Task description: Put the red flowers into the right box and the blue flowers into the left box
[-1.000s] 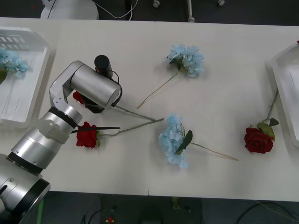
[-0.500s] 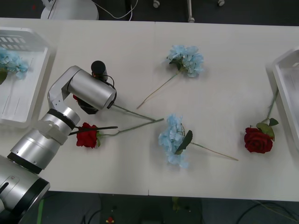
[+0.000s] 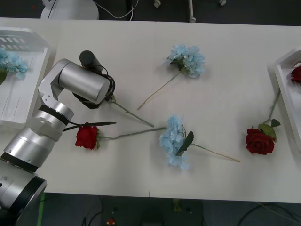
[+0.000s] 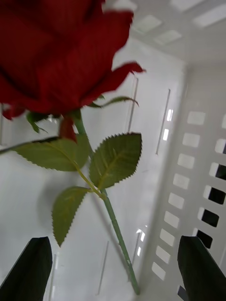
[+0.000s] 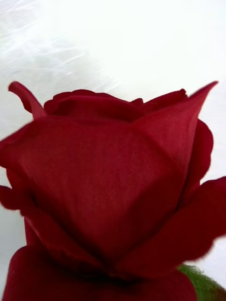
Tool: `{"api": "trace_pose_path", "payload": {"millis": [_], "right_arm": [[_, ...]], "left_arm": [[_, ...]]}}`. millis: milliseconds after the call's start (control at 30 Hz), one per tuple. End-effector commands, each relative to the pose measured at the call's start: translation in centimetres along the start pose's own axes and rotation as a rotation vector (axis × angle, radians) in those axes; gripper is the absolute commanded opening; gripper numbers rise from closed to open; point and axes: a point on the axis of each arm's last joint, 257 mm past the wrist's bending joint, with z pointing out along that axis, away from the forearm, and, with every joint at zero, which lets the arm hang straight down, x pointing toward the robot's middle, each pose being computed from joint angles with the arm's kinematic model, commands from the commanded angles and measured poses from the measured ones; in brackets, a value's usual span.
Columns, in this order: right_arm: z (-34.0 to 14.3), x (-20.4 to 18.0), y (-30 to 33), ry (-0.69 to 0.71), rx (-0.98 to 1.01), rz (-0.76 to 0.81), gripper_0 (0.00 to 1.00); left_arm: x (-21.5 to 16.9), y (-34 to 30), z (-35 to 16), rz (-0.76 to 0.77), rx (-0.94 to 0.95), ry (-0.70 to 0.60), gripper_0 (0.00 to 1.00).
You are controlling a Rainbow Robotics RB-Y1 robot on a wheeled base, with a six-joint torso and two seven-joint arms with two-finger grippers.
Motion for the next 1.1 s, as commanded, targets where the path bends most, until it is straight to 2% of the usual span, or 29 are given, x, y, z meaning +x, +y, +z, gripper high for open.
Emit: {"api": "trace_pose_path", "payload": {"millis": [33, 167, 300, 433, 533, 700, 867, 1000, 1033, 1100], "right_arm": [[-4.9, -8.2, -0.6, -0.179, -0.033, -0.03, 0.78], [-8.3, -11.9, 1.3, -0.275, -0.096, -0.166, 0.81], [-11.0, -14.2, 3.5, -0.344, -0.129, -0.332, 0.83], [-13.9, -15.7, 7.1, -0.409, -0.164, -0.569, 0.84], [-15.3, -15.8, 9.6, -0.437, -0.206, -0.687, 0.84], [-16.6, -14.8, 12.3, -0.445, -0.348, -0.664, 0.84], [-18.9, -12.3, 17.5, -0.414, -0.585, -0.643, 0.84], [-22.9, -11.5, 23.4, -0.41, -0.854, -0.51, 0.84], [-22.9, -11.5, 23.4, -0.41, -0.854, -0.51, 0.84], [-25.8, -11.5, 26.6, -0.401, -1.009, -0.418, 0.84]], "left_arm": [[-6.1, -5.3, -6.1, 0.023, 0.165, -0.025, 0.0], [-8.1, -8.7, -11.1, 0.068, 0.305, -0.008, 0.0], [-8.2, -10.9, -14.1, 0.161, 0.414, -0.002, 0.0], [-7.5, -13.0, -15.4, 0.333, 0.563, -0.037, 0.0], [-6.5, -13.6, -15.7, 0.464, 0.655, -0.064, 0.0], [-4.5, -14.7, -16.9, 0.609, 0.784, -0.074, 0.0], [-1.1, -17.8, -20.1, 0.632, 0.988, -0.056, 0.0], [1.7, -19.6, -21.6, 0.592, 1.104, -0.056, 0.0], [1.7, -19.6, -21.6, 0.592, 1.104, -0.056, 0.0], [3.0, -20.8, -22.4, 0.529, 1.169, -0.074, 0.0]]}}
